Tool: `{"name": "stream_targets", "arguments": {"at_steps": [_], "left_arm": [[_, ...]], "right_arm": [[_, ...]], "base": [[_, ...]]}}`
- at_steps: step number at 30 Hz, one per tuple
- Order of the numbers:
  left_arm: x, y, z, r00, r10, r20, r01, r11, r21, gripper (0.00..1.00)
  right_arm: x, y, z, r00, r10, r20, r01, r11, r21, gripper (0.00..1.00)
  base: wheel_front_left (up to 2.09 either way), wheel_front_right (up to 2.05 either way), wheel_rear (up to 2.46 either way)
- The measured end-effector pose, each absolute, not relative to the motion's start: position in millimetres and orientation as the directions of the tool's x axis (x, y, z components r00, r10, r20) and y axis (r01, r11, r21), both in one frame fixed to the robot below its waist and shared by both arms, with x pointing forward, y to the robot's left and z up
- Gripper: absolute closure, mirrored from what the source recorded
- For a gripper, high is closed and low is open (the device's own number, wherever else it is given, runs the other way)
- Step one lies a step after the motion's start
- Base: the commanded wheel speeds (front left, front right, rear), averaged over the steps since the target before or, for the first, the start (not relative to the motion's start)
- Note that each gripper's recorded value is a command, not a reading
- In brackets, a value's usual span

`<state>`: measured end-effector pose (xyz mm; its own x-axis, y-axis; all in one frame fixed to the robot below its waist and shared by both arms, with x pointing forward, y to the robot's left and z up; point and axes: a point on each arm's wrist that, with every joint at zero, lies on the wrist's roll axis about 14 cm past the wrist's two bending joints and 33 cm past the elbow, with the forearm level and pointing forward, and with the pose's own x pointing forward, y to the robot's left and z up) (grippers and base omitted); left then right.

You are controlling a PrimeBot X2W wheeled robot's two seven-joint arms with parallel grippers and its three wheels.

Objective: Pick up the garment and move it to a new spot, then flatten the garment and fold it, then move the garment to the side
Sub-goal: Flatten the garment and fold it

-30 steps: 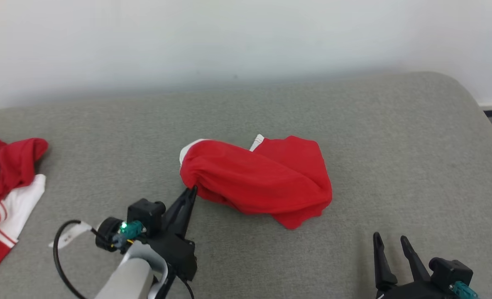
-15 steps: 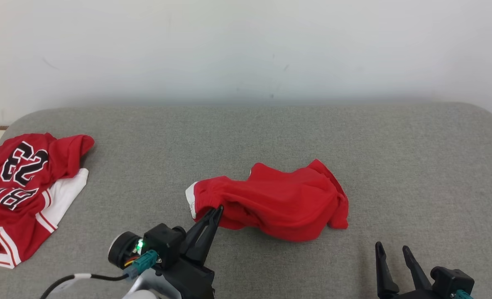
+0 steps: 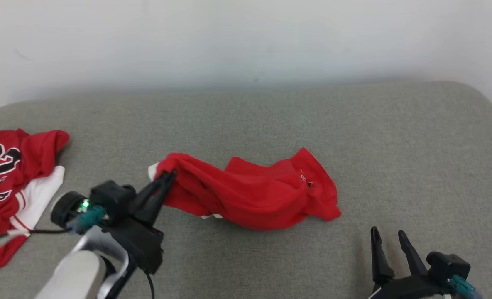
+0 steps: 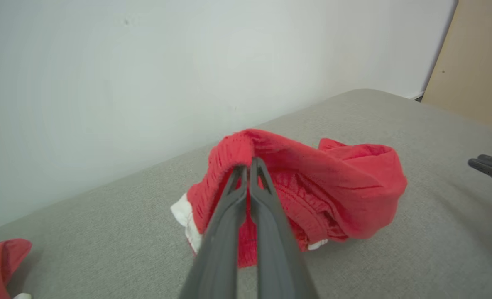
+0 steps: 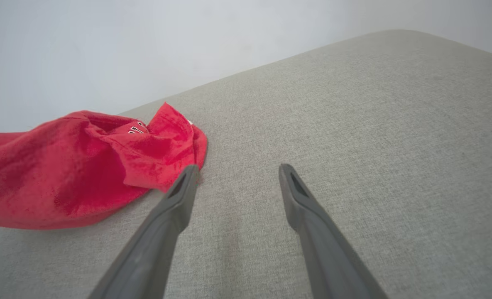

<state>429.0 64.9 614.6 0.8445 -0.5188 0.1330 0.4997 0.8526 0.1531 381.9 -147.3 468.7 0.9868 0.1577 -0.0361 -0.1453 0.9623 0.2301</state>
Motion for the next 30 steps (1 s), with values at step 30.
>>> {"name": "stream_targets", "arguments": {"at_steps": [30], "left_arm": [[583, 27, 499, 0.805, -0.579, -0.131, 0.593, 0.788, 0.162, 1.00]], "right_arm": [[378, -224, 439, 0.987, -0.081, -0.139, 0.109, 0.972, 0.207, 0.00]], "base": [[0.00, 0.00, 0.00]]}}
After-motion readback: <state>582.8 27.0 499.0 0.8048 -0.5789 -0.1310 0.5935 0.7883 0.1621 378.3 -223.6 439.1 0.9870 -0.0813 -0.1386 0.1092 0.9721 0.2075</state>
